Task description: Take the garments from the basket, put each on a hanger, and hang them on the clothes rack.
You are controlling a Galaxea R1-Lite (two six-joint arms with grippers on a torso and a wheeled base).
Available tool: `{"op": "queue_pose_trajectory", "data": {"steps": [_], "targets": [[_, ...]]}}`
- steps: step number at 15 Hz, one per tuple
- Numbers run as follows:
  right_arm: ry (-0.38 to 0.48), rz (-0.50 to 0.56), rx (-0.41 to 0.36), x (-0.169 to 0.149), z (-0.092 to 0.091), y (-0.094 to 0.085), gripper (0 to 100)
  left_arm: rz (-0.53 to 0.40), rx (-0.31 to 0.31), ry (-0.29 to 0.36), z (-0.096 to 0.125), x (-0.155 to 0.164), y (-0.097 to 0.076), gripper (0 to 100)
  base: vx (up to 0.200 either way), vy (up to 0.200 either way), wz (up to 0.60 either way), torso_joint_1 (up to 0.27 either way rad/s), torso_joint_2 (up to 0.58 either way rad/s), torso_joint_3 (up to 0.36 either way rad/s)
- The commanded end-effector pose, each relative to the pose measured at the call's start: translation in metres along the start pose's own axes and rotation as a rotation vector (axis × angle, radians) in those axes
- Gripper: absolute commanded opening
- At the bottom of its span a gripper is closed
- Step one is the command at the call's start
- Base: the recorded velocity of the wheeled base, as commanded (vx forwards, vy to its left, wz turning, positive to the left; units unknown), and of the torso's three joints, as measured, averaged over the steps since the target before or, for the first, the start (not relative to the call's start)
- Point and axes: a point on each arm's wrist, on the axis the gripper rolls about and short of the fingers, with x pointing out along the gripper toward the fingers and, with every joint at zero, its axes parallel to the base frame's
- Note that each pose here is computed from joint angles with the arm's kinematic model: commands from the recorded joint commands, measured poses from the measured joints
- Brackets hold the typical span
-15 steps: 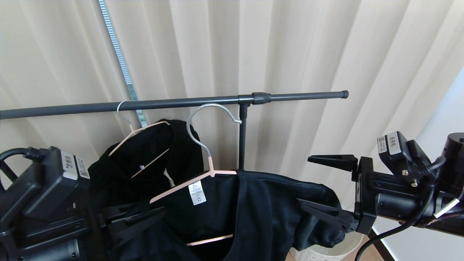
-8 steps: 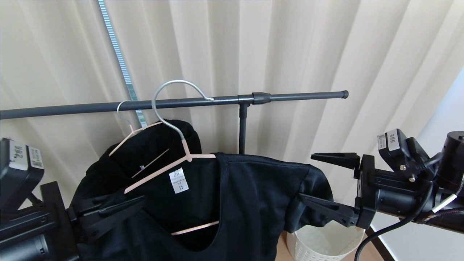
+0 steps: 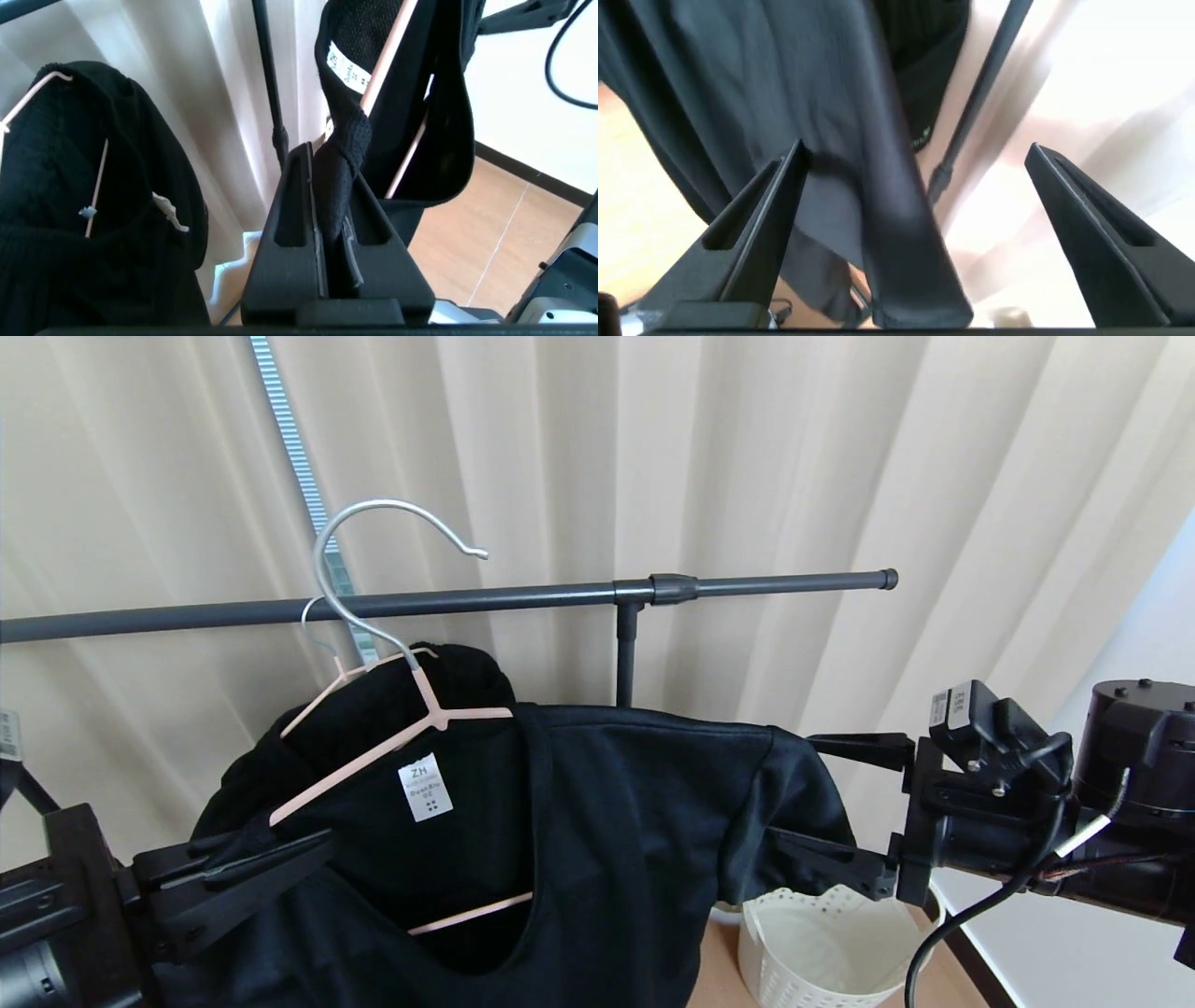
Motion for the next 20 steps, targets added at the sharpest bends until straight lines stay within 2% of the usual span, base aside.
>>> {"op": "queue_pose_trajectory", "data": {"steps": [1,4,5,11,15,16,20], "targets": [[0.030,-0.017,0.013,0.006,-0.009,-0.009,100,0.000,0.002,-0.009,0.000,-0.003,0.000,0,0.000,0.000,0.00,0.000,0.00,0.000],[0.035,-0.038,0.020,0.005,-0.010,-0.016,100,0.001,0.001,-0.003,-0.003,-0.003,-0.001,0,0.000,0.000,0.00,0.000,0.00,0.000],[0.032,-0.038,0.018,0.006,-0.010,-0.016,0,0.000,0.001,0.000,-0.003,-0.003,-0.001,0,0.000,0.000,0.00,0.000,0.00,0.000],[0.019,-0.128,0.025,-0.002,-0.008,-0.040,0,0.000,0.001,0.000,-0.006,-0.006,-0.002,0,0.000,0.000,0.00,0.000,0.00,0.000],[0.030,-0.181,0.053,-0.003,-0.016,-0.065,0,0.003,-0.003,-0.008,-0.007,-0.009,-0.002,0,0.000,0.000,0.00,0.000,0.00,0.000],[0.035,-0.189,0.060,-0.003,-0.018,-0.070,0,0.005,-0.021,-0.010,-0.007,-0.009,-0.002,0,0.000,0.000,0.00,0.000,0.00,0.000],[0.037,-0.189,0.062,-0.003,-0.019,-0.070,0,0.003,-0.031,-0.008,-0.007,-0.009,-0.002,0,0.000,0.000,0.00,0.000,0.00,0.000]]}}
